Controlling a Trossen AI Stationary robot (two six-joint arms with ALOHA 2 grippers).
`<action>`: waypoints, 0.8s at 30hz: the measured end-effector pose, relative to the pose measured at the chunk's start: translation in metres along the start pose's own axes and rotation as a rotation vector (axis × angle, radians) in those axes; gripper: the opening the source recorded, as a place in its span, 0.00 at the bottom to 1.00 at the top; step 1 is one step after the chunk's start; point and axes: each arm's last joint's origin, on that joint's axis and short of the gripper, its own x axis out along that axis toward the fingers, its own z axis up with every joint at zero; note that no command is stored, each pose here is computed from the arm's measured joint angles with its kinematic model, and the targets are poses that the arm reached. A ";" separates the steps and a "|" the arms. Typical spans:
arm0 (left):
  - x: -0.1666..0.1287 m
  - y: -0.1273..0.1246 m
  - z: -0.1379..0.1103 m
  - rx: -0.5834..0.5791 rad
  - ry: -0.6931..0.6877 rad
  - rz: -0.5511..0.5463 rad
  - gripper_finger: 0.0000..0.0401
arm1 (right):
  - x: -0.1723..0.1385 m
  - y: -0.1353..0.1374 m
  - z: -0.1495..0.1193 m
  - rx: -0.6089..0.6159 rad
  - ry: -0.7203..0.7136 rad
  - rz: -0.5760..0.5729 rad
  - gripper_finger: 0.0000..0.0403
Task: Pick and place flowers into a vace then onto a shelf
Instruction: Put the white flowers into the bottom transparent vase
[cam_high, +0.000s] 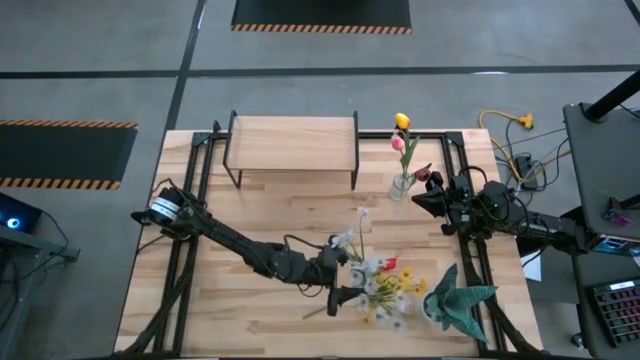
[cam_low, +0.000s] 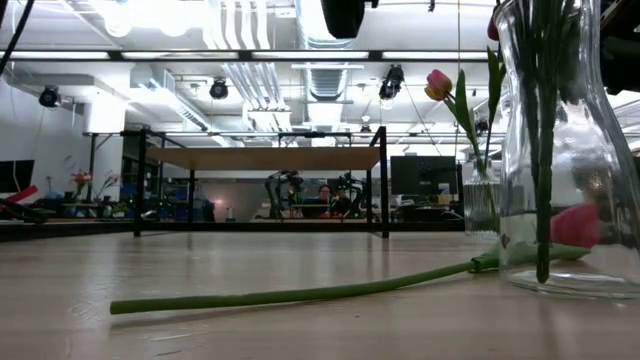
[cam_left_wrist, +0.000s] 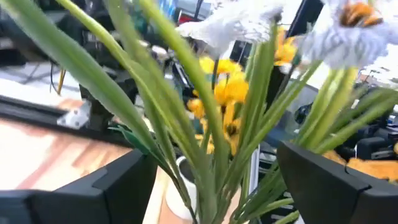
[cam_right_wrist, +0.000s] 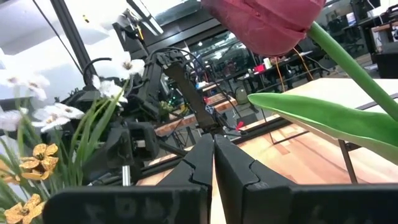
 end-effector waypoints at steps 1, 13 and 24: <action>0.000 0.000 -0.001 -0.015 0.011 0.004 0.78 | 0.000 0.000 0.000 0.000 0.000 0.000 0.02; -0.008 -0.003 0.018 -0.159 0.006 0.002 0.79 | 0.000 0.000 0.000 -0.008 0.001 0.000 0.02; -0.011 -0.005 0.029 -0.177 -0.018 -0.008 0.79 | 0.000 0.000 0.000 -0.008 0.002 0.000 0.02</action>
